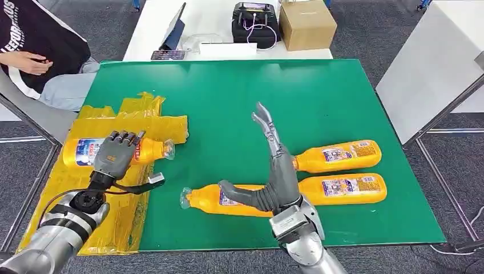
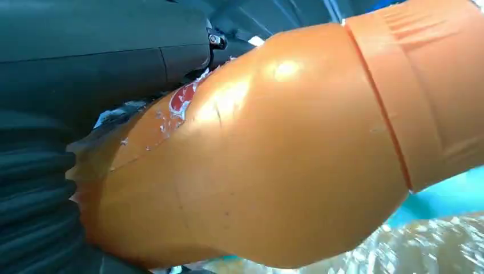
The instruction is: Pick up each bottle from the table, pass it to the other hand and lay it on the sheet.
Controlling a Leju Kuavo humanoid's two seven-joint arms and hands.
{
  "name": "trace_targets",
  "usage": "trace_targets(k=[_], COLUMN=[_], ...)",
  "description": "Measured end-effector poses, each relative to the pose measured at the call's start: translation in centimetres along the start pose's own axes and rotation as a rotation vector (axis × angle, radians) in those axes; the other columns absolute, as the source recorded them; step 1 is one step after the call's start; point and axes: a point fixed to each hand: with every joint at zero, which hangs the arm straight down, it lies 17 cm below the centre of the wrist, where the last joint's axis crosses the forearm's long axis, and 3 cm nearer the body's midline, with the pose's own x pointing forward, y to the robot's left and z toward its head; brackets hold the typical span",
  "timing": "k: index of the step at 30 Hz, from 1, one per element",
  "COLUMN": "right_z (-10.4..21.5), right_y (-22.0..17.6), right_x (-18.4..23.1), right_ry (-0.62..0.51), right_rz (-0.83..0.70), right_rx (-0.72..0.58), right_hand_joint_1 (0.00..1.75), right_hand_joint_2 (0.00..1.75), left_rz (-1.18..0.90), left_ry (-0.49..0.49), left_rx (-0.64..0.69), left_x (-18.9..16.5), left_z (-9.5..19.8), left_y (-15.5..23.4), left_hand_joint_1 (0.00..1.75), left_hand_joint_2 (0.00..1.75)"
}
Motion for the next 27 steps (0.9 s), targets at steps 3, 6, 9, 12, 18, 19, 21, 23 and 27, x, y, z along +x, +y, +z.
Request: trace_targets(k=[3, 6, 9, 12, 18, 19, 21, 23, 27], right_z=[0.0, 0.0, 0.1, 0.0, -0.4, -0.4, -0.5, -0.6, -0.6], right_y=[0.2, 0.6, 0.8, 1.0, 1.2, 1.2, 1.3, 1.3, 1.4], right_x=[-0.1, -0.3, -0.6, -0.7, -0.9, -1.0, -1.1, -1.1, -1.1], right_ry=[0.003, 0.011, 0.020, 0.023, 0.026, 0.026, 0.028, 0.027, 0.027], right_rz=[0.001, 0.008, 0.013, 0.017, 0.025, 0.026, 0.028, 0.029, 0.031], right_rx=[0.007, 0.018, 0.026, 0.033, 0.043, 0.044, 0.047, 0.047, 0.049], right_hand_joint_1=[0.00, 0.00, 0.00, 0.00, 0.00, 0.00, 0.00, 0.00, 0.00], right_hand_joint_2=[1.75, 1.75, 1.75, 1.75, 1.75, 1.75, 1.75, 1.75, 1.75], left_rz=[0.021, 0.055, 0.090, 0.122, 0.122, 0.115, 0.097, 0.086, 0.082], left_ry=[-0.010, -0.024, 0.018, 0.089, 0.141, 0.132, 0.116, 0.110, 0.111], left_rx=[-0.008, -0.012, -0.019, -0.044, -0.190, -0.216, -0.266, -0.306, -0.346], left_x=[0.4, 1.1, 0.4, -0.8, -1.5, -1.3, -1.2, -1.2, -1.4], left_z=[0.3, 0.5, 0.4, 0.5, 0.8, 0.9, 0.8, 0.7, 0.5], left_y=[-0.3, -0.4, -0.6, -1.4, -5.1, -5.6, -6.4, -7.0, -7.6], left_hand_joint_1=[1.31, 0.00, 0.00, 0.00, 0.00, 0.00, 0.00, 0.00, 0.00], left_hand_joint_2=[1.75, 1.75, 1.75, 1.75, 1.75, 1.75, 1.75, 1.75, 1.75])
